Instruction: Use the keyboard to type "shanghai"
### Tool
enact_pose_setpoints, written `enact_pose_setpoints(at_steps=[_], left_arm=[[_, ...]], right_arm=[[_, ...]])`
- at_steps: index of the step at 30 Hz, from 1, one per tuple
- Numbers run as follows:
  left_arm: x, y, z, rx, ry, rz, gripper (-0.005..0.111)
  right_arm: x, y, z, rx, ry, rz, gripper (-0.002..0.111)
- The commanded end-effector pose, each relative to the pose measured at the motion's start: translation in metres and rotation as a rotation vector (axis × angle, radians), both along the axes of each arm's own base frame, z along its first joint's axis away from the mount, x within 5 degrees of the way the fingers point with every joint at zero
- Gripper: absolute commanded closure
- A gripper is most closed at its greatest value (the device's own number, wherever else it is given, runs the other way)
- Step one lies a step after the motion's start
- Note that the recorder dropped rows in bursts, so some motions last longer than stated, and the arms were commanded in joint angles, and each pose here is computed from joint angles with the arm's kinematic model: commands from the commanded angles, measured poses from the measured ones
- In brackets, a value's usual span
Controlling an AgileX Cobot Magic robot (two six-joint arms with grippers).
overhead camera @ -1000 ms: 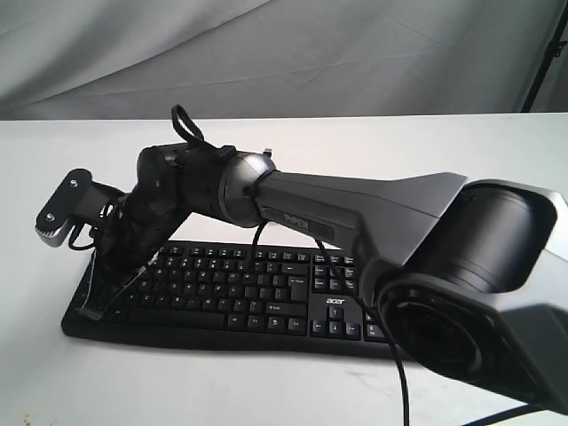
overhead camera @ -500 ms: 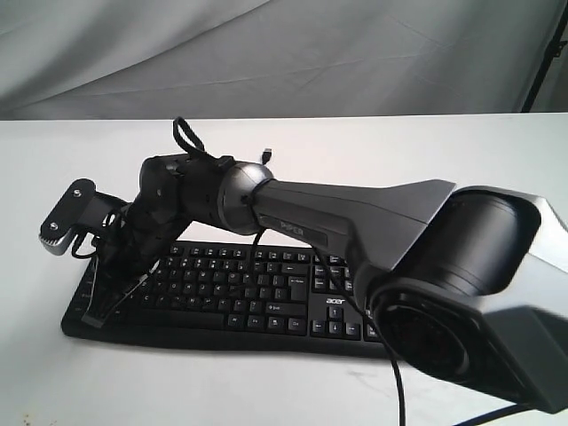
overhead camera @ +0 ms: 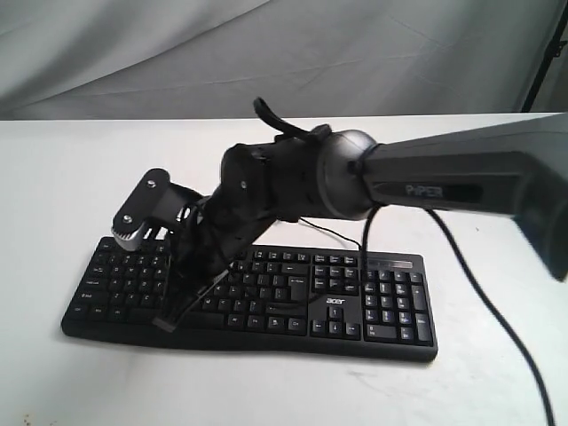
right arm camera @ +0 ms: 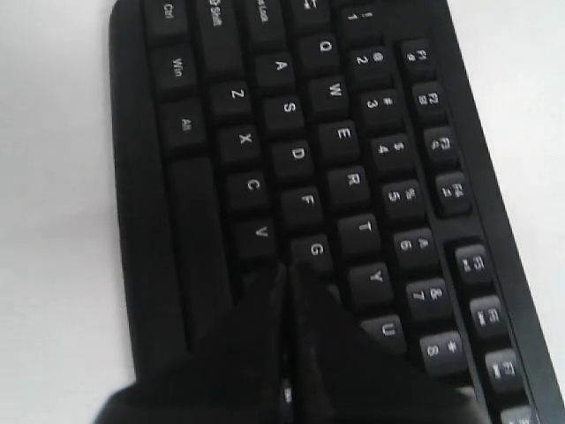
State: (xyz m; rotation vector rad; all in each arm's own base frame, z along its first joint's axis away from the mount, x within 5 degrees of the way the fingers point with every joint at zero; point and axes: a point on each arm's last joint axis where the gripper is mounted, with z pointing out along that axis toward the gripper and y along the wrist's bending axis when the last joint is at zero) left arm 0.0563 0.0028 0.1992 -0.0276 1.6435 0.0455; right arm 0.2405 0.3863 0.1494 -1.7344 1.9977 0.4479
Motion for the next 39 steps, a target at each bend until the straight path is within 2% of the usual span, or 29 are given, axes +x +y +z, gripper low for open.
enact_pose_setpoints(at_steps=[1, 11, 39], left_arm=[[0.0, 0.0, 0.0, -0.002, -0.007, -0.006, 0.107], [0.0, 0.0, 0.0, -0.002, -0.007, -0.006, 0.107], [0.0, 0.0, 0.0, -0.002, -0.007, -0.006, 0.107]], right_arm=[[-0.003, -0.016, 0.003, 0.043, -0.014, -0.045, 0.108], [-0.001, -0.015, -0.016, 0.035, 0.004, -0.057, 0.108], [0.001, -0.013, -0.036, 0.029, 0.016, -0.061, 0.108]])
